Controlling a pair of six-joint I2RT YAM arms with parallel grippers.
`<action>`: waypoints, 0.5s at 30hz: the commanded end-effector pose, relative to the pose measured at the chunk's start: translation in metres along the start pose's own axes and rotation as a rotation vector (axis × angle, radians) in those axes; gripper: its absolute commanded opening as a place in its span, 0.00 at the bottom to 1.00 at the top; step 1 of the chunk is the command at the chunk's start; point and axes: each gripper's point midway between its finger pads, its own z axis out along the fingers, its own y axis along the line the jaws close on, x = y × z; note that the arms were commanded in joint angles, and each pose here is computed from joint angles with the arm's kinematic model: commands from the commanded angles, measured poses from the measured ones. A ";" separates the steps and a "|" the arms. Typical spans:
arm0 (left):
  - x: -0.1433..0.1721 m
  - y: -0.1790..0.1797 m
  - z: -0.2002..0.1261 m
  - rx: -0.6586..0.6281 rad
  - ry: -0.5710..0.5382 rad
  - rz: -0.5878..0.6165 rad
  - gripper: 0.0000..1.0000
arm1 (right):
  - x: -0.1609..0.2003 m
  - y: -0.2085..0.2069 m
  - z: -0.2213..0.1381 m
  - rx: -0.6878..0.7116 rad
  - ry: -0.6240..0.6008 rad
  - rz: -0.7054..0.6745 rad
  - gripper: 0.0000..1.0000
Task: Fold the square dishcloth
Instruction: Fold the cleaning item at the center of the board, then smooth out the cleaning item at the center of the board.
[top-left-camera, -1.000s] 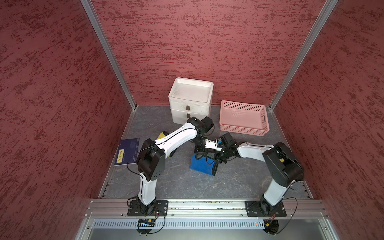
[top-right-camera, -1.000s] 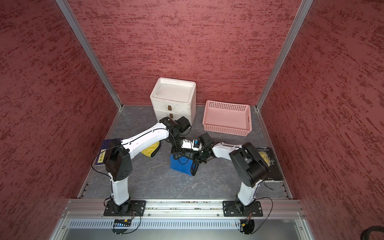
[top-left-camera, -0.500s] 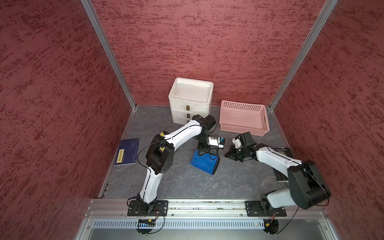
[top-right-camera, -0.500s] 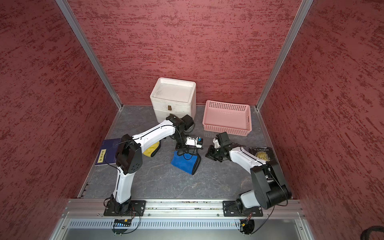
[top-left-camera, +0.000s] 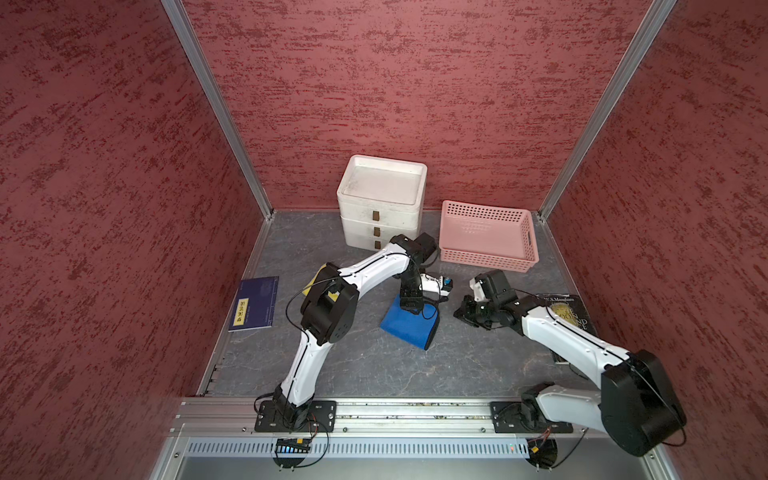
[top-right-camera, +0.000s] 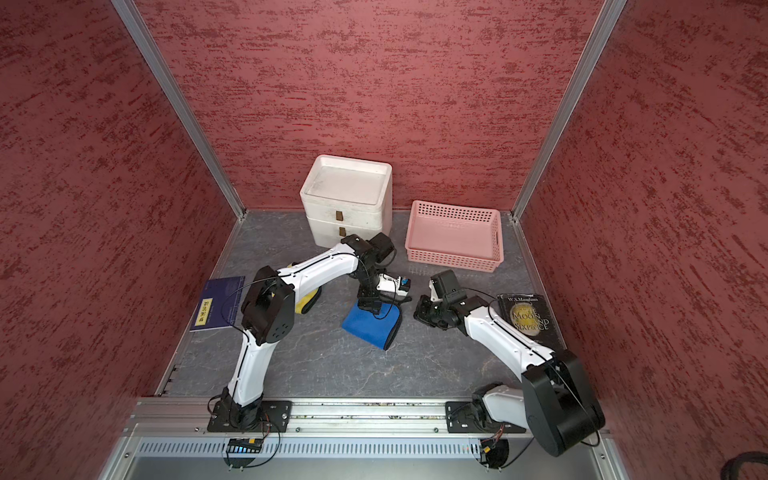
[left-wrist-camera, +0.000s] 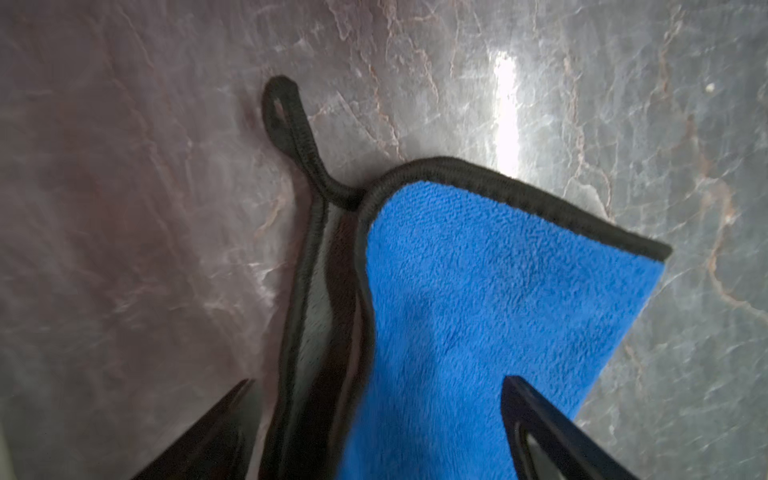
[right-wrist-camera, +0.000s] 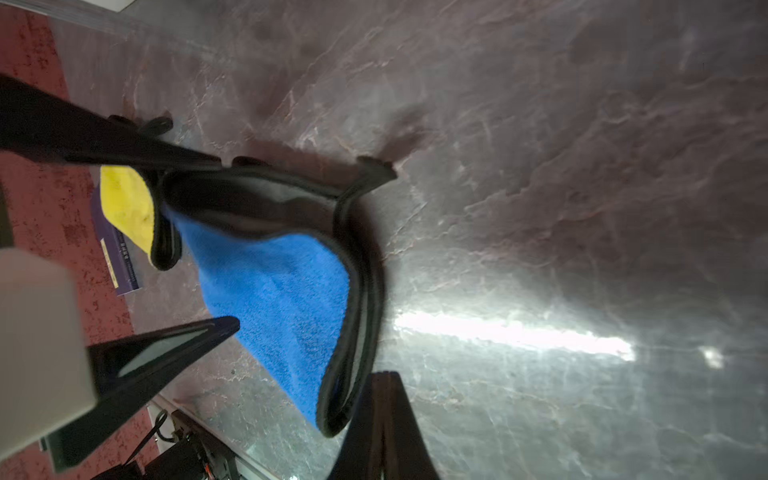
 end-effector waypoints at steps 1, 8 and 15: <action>-0.003 0.010 -0.050 -0.132 -0.047 0.046 0.96 | 0.000 0.030 -0.008 -0.071 -0.021 -0.031 0.07; 0.021 0.006 -0.036 -0.131 -0.079 -0.058 0.52 | 0.012 0.075 0.031 -0.240 0.104 -0.057 0.05; 0.024 0.027 0.003 -0.056 -0.160 -0.222 0.28 | 0.016 0.064 0.086 -0.245 0.205 -0.008 0.03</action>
